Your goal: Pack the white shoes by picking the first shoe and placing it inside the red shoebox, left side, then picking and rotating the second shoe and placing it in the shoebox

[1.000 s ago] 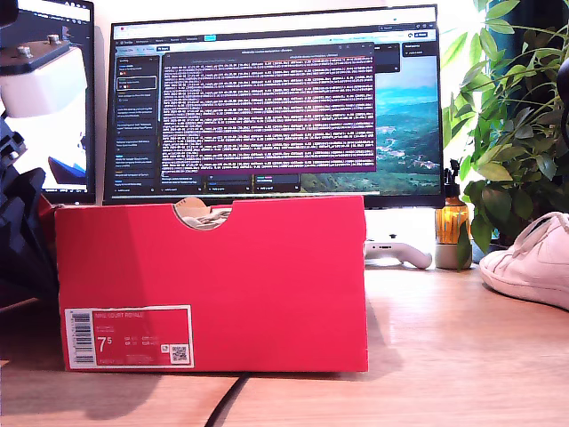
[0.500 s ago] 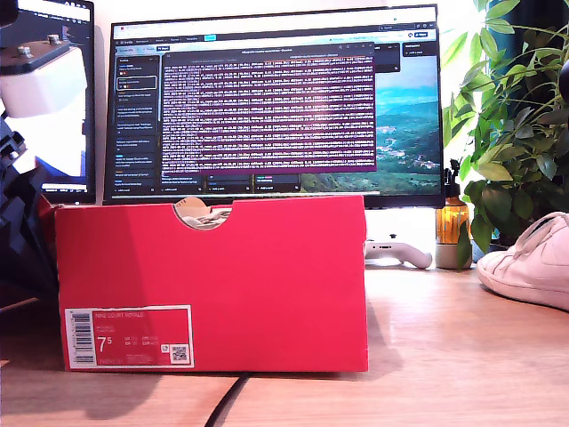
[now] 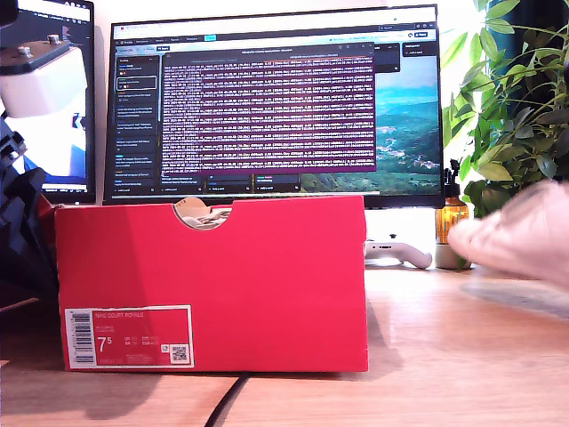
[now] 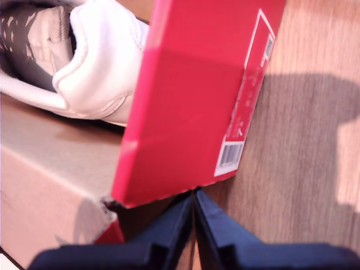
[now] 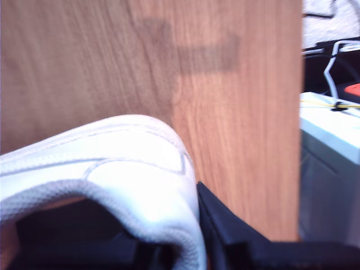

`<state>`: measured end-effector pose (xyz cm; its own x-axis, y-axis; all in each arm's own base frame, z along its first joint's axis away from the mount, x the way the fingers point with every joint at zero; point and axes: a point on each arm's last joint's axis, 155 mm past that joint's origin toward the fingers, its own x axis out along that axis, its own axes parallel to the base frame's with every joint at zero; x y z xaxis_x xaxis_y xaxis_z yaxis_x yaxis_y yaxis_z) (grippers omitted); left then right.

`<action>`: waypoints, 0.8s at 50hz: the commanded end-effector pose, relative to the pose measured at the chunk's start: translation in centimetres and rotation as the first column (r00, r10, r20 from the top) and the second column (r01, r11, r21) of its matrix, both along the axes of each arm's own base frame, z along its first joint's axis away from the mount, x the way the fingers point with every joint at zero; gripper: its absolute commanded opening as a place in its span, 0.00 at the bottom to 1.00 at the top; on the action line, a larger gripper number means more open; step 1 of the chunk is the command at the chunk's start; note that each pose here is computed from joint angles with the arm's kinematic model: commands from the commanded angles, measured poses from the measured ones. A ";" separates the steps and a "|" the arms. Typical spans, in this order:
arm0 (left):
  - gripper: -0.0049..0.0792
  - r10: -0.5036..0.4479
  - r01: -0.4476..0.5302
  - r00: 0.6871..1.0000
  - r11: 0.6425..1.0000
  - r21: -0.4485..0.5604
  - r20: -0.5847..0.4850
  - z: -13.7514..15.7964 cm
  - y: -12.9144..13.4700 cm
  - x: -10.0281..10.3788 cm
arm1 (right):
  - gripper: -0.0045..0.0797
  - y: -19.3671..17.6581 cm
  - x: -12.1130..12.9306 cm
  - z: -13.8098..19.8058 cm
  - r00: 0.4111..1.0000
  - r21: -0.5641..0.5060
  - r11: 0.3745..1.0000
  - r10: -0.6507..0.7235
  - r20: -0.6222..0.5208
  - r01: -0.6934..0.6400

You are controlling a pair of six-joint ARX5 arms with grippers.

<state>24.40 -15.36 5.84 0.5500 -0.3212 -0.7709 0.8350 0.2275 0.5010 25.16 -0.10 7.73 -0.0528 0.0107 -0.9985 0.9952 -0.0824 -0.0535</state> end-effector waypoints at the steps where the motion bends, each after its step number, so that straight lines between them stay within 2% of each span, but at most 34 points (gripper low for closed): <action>1: 0.04 0.005 -0.005 1.000 1.000 -0.009 -0.002 0.1 -0.1 0.1 | 0.04 -0.3 1.9 2.5 0.997 -0.017 0.999 0.031 0.075 -0.030; 9: 0.04 0.005 -0.005 1.000 1.000 -0.008 -0.002 0.1 -0.1 0.1 | 0.04 -1.4 3.1 6.5 0.983 -0.089 0.987 0.145 0.114 -0.135; 13: 0.04 0.005 -0.005 1.000 1.000 -0.008 -0.002 0.1 -0.1 0.1 | 0.04 -1.9 4.5 8.6 0.952 -0.137 0.963 0.253 0.173 -0.231; 16: 0.04 0.005 -0.005 1.000 1.000 -0.008 -0.002 0.1 -0.1 0.1 | 0.04 -2.2 5.4 10.2 0.901 -0.187 0.917 0.386 0.196 -0.353; 17: 0.04 0.005 -0.005 1.000 1.000 -0.008 -0.002 0.1 -0.1 0.1 | 0.04 -2.3 5.7 10.7 0.899 -0.199 0.916 0.387 0.207 -0.348; 18: 0.04 0.005 -0.005 1.000 1.000 -0.008 -0.002 0.1 -0.1 0.1 | 0.04 -2.3 6.0 11.2 0.862 -0.220 0.880 0.464 0.205 -0.422; 22: 0.04 0.005 -0.005 1.000 1.000 -0.008 -0.002 0.1 -0.1 0.1 | 0.04 -2.3 7.2 13.4 0.752 -0.284 0.777 0.622 0.216 -0.561; 23: 0.04 0.005 -0.005 1.000 1.000 -0.008 -0.002 0.1 -0.1 0.1 | 0.04 -2.3 7.4 13.9 0.748 -0.292 0.777 0.622 0.229 -0.557; 24: 0.04 0.005 -0.005 1.000 1.000 -0.008 -0.002 0.1 -0.1 0.1 | 0.04 -2.2 7.7 14.4 0.681 -0.318 0.707 0.702 0.210 -0.631; 26: 0.04 0.005 -0.005 1.000 1.000 -0.008 -0.002 0.1 -0.1 0.1 | 0.04 -2.1 8.1 15.2 0.619 -0.345 0.649 0.758 0.207 -0.678; 27: 0.04 0.005 -0.005 1.000 1.000 -0.008 -0.002 0.1 -0.1 0.1 | 0.04 -2.1 8.3 15.8 0.571 -0.366 0.600 0.797 0.195 -0.712; 28: 0.04 0.005 -0.005 1.000 1.000 -0.008 -0.002 0.1 -0.1 0.1 | 0.04 -2.1 8.5 16.3 0.552 -0.380 0.581 0.811 0.195 -0.719; 30: 0.04 0.005 -0.005 1.000 1.000 -0.008 -0.002 0.1 -0.1 0.1 | 0.04 -2.1 8.8 17.2 0.454 -0.418 0.478 0.876 0.162 -0.773; 33: 0.04 0.005 -0.005 1.000 1.000 -0.008 -0.002 0.1 -0.1 0.1 | 0.04 -1.6 9.3 18.6 0.338 -0.456 0.366 0.930 0.146 -0.811; 34: 0.04 0.005 -0.005 1.000 1.000 -0.008 -0.002 0.1 -0.1 0.1 | 0.04 -1.2 9.5 19.1 0.281 -0.468 0.315 0.949 0.143 -0.825; 35: 0.04 0.005 -0.005 1.000 1.000 -0.009 -0.002 0.1 -0.1 0.1 | 0.04 -0.9 9.7 19.6 0.259 -0.476 0.302 0.953 0.156 -0.826; 36: 0.04 0.005 -0.005 1.000 1.000 -0.009 -0.002 0.1 -0.1 0.1 | 0.04 -0.5 9.8 20.1 0.201 -0.492 0.249 0.968 0.149 -0.834; 40: 0.04 0.005 -0.005 1.000 1.000 -0.008 -0.002 0.1 -0.1 0.1 | 0.04 0.6 11.2 22.5 0.093 -0.568 0.178 0.980 0.176 -0.803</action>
